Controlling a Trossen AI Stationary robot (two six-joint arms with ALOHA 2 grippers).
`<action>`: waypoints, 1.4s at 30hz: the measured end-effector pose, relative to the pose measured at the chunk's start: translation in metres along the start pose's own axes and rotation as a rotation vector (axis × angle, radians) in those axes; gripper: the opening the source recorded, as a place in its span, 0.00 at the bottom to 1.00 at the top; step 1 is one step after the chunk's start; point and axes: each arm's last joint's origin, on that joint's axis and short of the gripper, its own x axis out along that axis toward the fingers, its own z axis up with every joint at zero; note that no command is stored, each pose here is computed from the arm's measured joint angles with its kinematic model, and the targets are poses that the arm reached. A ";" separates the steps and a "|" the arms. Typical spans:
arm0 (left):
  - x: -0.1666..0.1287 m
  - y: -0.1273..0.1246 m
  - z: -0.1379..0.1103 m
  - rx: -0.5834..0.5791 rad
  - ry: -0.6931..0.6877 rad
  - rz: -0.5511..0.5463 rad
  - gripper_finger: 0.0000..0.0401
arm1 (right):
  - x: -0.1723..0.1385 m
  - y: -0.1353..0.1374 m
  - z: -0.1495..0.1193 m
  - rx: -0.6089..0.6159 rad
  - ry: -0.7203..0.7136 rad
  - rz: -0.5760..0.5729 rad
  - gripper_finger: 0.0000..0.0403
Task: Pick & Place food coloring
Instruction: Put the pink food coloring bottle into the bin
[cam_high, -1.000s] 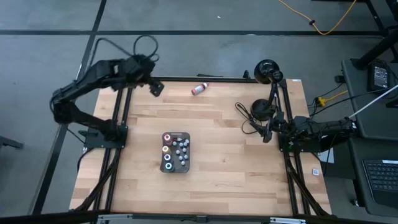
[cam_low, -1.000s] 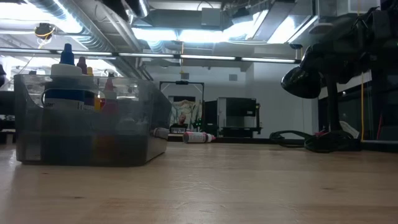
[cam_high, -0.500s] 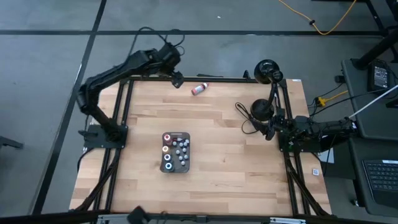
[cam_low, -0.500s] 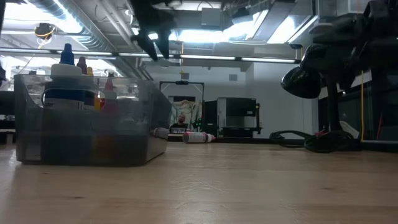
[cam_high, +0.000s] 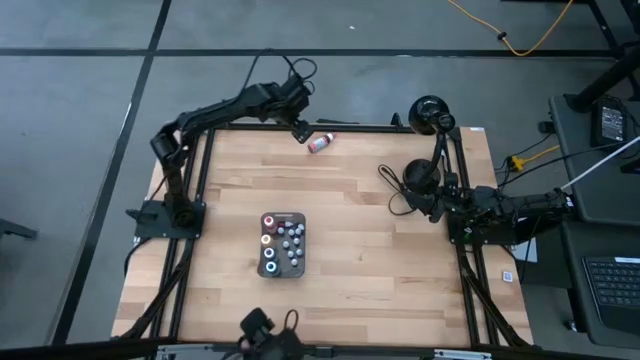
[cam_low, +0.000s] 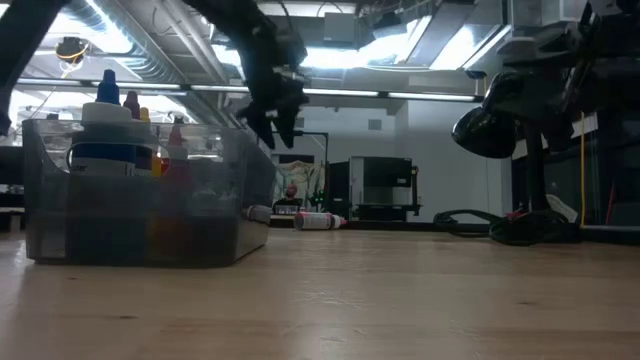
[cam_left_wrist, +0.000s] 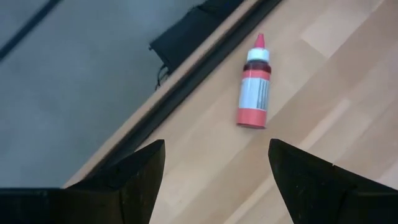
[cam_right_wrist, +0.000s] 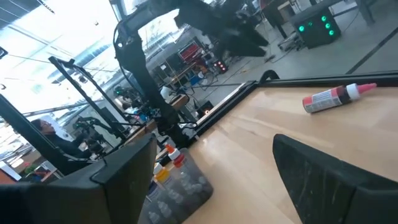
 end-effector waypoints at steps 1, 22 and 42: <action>0.006 0.000 0.000 0.000 0.013 -0.010 0.70 | 0.000 0.000 0.000 0.001 0.000 0.000 0.80; 0.103 -0.025 -0.003 0.034 0.078 -0.127 0.70 | 0.000 -0.002 -0.002 0.011 0.021 -0.017 0.80; 0.145 -0.031 -0.010 0.025 0.096 -0.141 0.70 | 0.000 -0.002 -0.002 -0.019 0.021 -0.016 0.80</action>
